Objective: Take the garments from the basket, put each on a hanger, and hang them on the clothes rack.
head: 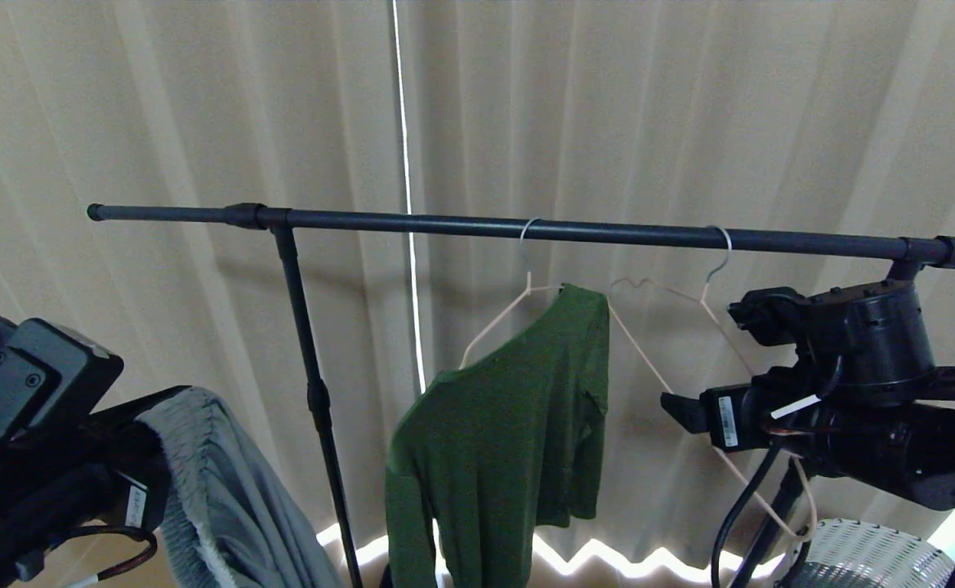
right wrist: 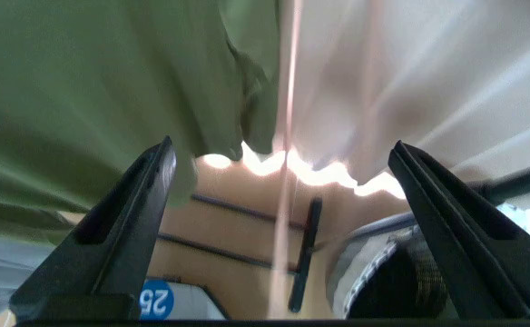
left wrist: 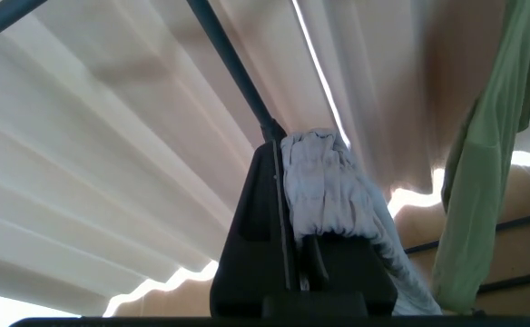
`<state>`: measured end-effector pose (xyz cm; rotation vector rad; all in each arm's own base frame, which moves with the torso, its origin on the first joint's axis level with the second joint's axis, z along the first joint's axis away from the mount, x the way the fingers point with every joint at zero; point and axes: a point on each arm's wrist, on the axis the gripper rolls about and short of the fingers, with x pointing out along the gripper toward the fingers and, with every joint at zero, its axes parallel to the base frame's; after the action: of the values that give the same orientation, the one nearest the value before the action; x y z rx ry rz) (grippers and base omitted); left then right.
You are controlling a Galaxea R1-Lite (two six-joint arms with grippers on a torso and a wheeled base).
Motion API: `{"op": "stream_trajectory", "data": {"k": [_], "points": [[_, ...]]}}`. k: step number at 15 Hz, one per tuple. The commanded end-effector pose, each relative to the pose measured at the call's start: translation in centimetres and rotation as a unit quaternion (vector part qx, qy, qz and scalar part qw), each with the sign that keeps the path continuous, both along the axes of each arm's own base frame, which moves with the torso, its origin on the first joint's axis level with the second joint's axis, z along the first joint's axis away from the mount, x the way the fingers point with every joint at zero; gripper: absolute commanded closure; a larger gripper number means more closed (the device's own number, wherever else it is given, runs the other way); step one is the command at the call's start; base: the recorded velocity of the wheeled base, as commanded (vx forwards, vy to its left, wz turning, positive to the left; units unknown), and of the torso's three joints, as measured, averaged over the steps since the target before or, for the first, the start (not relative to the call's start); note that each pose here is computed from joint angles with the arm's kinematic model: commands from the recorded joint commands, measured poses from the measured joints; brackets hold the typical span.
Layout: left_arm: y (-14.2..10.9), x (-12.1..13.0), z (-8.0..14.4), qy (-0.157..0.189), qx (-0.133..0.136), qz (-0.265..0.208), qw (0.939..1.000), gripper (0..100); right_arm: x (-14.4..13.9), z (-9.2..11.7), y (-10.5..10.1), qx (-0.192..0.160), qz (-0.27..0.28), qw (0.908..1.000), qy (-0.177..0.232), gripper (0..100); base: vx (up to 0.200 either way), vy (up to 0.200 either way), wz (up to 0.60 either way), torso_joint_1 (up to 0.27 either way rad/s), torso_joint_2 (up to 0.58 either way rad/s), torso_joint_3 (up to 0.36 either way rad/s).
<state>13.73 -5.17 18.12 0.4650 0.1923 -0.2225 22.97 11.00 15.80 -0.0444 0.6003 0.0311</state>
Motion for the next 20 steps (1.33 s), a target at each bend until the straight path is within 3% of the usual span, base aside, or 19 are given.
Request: {"op": "stream_trajectory", "data": {"k": [1,15,16,20], "points": [[-0.01,0.03,-0.03,0.001,0.0,0.0,1.0,100,0.11,0.02,-0.14,0.0,-0.003,1.0,0.0,0,0.0,0.0,0.0,0.0,0.0,0.0],[0.02,-0.05,0.04,-0.001,-0.001,0.0,1.0,100,0.73,-0.64,-0.49,-0.007,-0.014,0.9998,0.01,0,0.0,0.0,0.0,0.0,0.0,0.0],[0.02,-0.06,-0.01,-0.001,0.0,0.0,1.0,100,0.76,-0.64,-0.57,-0.007,-0.016,0.9998,0.01,100,0.0,0.0,0.0,0.0,0.0,0.0],[0.04,-0.09,0.02,-0.001,-0.001,0.0,1.0,100,0.9,-0.61,-0.98,-0.009,-0.024,0.9996,0.01,100,0.0,0.0,0.0,0.0,0.0,0.0]]}}
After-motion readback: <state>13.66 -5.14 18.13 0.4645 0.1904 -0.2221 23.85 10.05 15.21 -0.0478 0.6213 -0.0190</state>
